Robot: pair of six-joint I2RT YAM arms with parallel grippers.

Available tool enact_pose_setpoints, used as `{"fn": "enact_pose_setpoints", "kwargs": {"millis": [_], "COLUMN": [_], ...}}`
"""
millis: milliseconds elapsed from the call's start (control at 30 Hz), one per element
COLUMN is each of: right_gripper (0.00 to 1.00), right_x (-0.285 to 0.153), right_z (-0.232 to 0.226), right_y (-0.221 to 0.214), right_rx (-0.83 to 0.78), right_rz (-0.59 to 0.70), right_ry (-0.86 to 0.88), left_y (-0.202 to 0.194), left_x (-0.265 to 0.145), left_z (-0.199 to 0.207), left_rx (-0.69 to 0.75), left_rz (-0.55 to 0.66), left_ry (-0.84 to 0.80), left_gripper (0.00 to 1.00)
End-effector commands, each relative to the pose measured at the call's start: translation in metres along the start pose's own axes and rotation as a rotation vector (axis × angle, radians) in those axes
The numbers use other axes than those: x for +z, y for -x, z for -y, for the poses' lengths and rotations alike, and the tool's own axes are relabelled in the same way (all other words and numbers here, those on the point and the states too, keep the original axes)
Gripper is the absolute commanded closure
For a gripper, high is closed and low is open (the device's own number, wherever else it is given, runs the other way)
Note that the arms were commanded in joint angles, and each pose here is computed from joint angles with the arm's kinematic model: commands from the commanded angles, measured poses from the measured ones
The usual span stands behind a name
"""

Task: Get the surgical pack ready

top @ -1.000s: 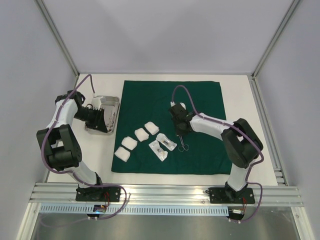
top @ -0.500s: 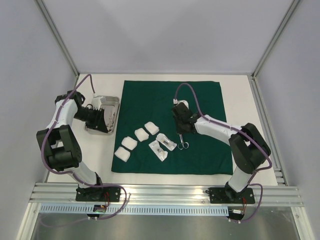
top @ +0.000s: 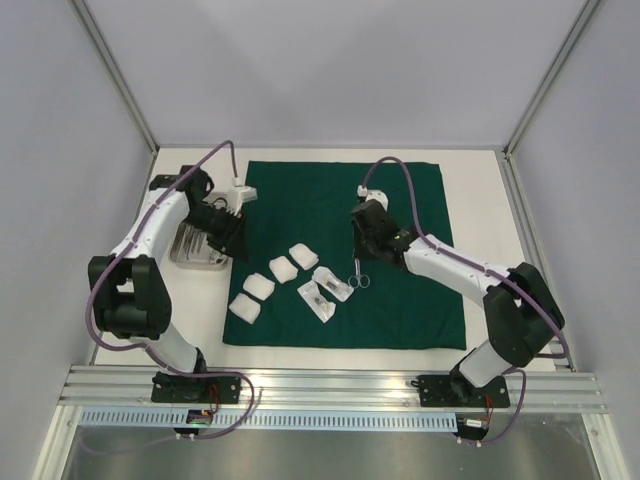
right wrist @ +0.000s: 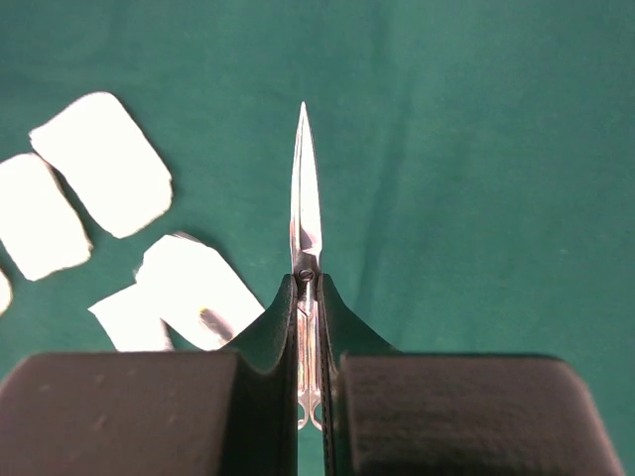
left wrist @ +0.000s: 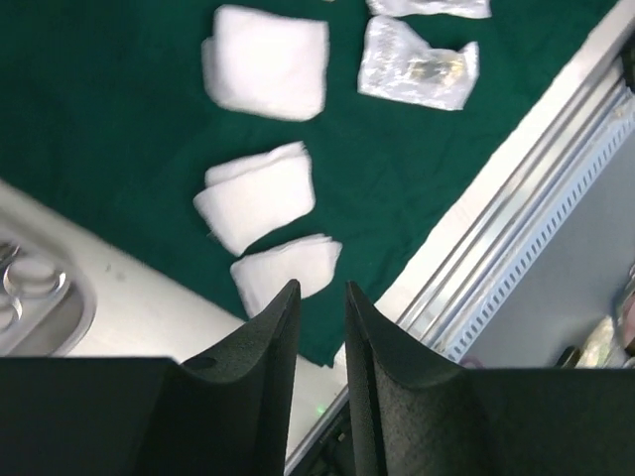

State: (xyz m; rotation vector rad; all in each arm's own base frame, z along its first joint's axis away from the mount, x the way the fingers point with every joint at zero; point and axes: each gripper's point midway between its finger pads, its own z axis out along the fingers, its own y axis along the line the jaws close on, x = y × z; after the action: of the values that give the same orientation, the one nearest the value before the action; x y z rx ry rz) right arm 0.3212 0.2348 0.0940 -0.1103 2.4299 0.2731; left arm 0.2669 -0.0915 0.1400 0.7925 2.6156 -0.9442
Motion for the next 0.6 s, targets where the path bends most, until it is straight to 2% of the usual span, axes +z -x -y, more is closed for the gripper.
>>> {"fn": "enact_pose_setpoints", "kwargs": {"millis": [0, 167, 200, 300, 567], "right_gripper": [1.00, 1.00, 0.99, 1.00, 1.00], "right_x": [-0.015, -0.025, -0.026, -0.032, -0.039], "right_z": [-0.019, -0.038, -0.041, -0.048, -0.059], "right_y": [0.034, 0.045, 0.047, 0.052, 0.056], "right_rx": [0.092, 0.138, 0.153, 0.173, 0.213], "right_rz": [0.129, 0.166, 0.171, 0.184, 0.190], "right_ry": [0.067, 0.125, 0.139, 0.161, 0.201], "left_y": [0.030, 0.056, 0.060, 0.073, 0.078], "left_x": [0.014, 0.063, 0.069, 0.091, 0.134], "left_z": [0.045, 0.085, 0.089, 0.104, 0.135], "left_rx": [0.148, 0.281, 0.289, 0.315, 0.334], "left_rz": [0.017, -0.026, -0.026, -0.024, -0.015], "left_ry": [-0.079, -0.133, -0.140, -0.181, -0.292], "left_gripper": [0.66, 0.56, 0.50, 0.43, 0.38]}}
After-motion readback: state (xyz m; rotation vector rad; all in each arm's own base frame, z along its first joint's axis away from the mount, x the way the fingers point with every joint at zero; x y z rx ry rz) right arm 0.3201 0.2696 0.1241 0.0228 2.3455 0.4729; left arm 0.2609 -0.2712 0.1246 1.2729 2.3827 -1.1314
